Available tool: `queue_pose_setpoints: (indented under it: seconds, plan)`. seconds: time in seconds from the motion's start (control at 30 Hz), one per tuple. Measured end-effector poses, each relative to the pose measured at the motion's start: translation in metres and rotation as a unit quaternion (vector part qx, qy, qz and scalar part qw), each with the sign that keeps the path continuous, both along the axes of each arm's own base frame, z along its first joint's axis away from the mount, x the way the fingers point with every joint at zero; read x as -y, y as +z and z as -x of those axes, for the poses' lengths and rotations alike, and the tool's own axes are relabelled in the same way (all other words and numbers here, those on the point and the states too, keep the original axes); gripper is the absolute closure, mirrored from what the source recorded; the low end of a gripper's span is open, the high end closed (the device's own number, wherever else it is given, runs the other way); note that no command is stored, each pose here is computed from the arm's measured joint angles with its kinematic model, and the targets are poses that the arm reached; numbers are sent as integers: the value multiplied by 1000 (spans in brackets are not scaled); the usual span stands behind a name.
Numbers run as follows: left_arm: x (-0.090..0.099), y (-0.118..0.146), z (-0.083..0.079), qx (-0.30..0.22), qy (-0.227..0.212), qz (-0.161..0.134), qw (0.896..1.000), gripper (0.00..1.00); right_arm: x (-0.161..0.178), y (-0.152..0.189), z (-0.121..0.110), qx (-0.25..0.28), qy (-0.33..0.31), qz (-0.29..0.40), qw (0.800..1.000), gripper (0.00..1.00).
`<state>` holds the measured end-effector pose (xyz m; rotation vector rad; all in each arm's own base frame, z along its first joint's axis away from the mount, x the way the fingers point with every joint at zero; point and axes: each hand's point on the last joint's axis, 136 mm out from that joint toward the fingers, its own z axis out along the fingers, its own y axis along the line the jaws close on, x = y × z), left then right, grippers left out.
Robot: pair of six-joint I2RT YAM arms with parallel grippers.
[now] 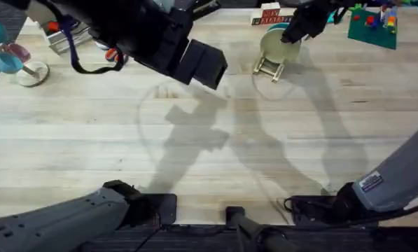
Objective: Pick up the plates from the table one by one and place each into a slot on the dish rack.
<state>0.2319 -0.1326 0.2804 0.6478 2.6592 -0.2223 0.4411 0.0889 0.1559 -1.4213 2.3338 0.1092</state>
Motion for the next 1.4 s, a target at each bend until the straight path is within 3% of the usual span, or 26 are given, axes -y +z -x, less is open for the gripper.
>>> queue_pose_setpoints:
  seconds: [0.23,0.8,0.93,1.07,1.3,1.33,1.4]
  plan:
    - [0,0,0,0,0,0,1000,7,0,0,0,0,0,0,1000,775]
    - [0,0,0,0,0,0,1000,7,0,14,6,-2,-38,-14,999,718]
    - [-3,0,-2,4,4,-7,1000,8,2,48,26,9,-63,-26,998,564]
    - [-5,0,-3,7,7,-14,1000,8,6,84,58,13,-87,-37,995,45]
    - [-8,0,-4,11,11,-21,1000,8,7,128,95,28,-148,-72,986,5]
    - [-8,0,-4,11,11,-22,1000,8,6,139,117,17,-168,-82,982,5]
    - [-8,0,-4,12,11,-22,1000,8,3,145,135,9,-178,-88,980,5]
